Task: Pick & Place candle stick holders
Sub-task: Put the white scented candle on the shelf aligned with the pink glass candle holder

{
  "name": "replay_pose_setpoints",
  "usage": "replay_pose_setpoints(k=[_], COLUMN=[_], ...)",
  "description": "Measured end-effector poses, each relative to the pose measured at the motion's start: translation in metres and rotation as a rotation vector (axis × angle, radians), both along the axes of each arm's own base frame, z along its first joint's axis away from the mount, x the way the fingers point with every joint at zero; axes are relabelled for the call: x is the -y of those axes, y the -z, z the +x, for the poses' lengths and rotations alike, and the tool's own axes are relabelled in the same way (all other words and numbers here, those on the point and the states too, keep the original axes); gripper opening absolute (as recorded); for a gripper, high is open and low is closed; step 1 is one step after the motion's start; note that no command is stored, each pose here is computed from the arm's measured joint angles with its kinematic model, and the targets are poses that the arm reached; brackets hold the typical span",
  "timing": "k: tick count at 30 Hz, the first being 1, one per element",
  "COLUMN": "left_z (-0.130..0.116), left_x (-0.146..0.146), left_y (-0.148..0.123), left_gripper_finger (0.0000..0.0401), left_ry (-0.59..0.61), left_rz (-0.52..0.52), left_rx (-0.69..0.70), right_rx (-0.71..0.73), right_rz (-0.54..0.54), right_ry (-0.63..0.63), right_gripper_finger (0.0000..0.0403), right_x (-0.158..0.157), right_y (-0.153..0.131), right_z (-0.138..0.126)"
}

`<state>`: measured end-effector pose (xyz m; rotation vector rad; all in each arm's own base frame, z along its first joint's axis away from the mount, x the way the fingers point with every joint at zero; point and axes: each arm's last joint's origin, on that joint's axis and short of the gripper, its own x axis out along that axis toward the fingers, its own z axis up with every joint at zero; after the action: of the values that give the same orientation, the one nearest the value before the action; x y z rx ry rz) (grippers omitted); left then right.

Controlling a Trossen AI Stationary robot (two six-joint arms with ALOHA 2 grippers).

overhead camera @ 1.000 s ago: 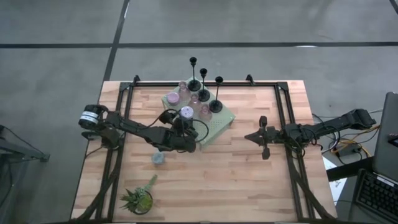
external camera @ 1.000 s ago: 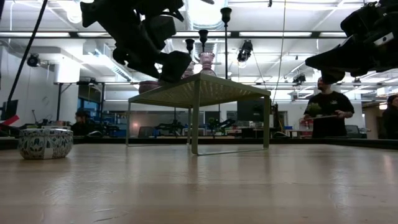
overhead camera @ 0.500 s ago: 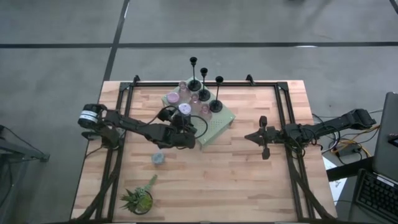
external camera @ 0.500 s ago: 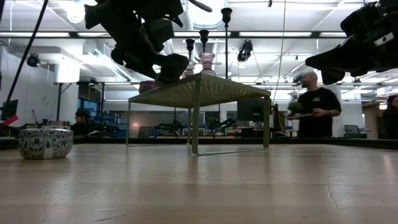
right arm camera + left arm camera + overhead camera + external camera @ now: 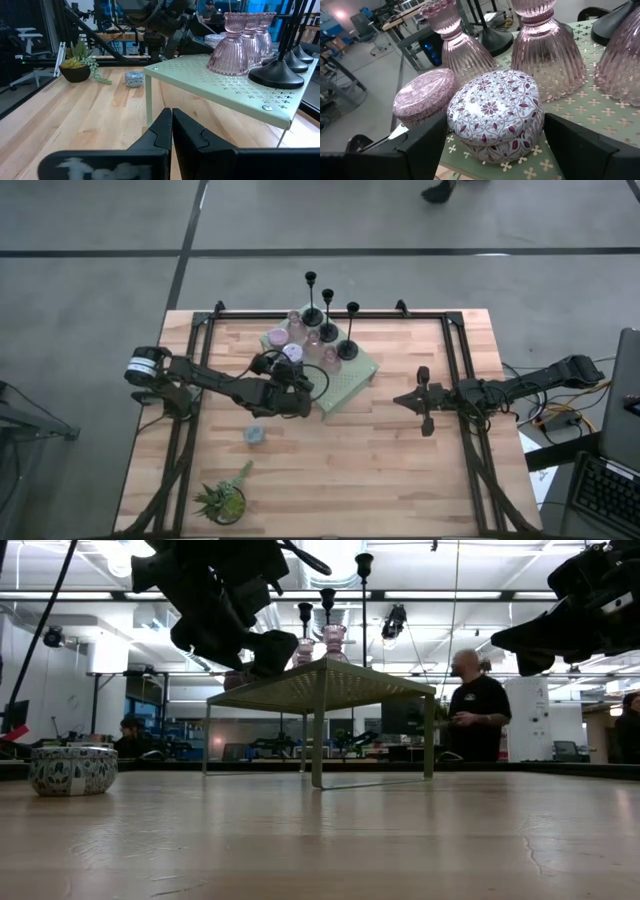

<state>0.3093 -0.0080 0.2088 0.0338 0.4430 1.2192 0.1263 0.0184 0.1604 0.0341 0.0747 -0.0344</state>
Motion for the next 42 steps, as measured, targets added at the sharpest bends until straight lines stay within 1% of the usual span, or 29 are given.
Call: replay_pose_setpoints(k=[11, 19, 25, 31, 37, 42], left_z=[0.000, -0.003, -0.003, -0.003, -0.003, -0.001], left_x=[0.000, 0.000, 0.000, 0.001, 0.005, 0.005], left_y=[0.000, -0.007, -0.006, -0.007, -0.007, -0.011], left_gripper_finger=[0.0326, 0.0326, 0.0349, 0.0370, 0.0371, 0.0373], left_ry=[0.009, 0.031, 0.032, 0.036, 0.050, 0.041], left_rz=[-0.011, -0.023, -0.040, -0.032, -0.027, 0.010], left_rx=[-0.005, -0.016, -0.001, -0.010, -0.011, -0.018], right_rx=[0.000, 0.000, 0.000, 0.000, 0.000, 0.000], right_rz=[0.000, -0.001, 0.000, -0.001, 0.000, 0.000], right_ry=[0.000, 0.001, 0.000, 0.001, 0.000, 0.001], right_gripper_finger=[0.0008, 0.0008, 0.0008, 0.0008, 0.0008, 0.0008], right_x=[0.000, 0.000, 0.000, 0.000, 0.000, 0.000], right_y=[0.000, 0.000, 0.000, 0.000, 0.000, 0.000], right_z=[0.000, 0.000, 0.000, 0.000, 0.000, 0.000])
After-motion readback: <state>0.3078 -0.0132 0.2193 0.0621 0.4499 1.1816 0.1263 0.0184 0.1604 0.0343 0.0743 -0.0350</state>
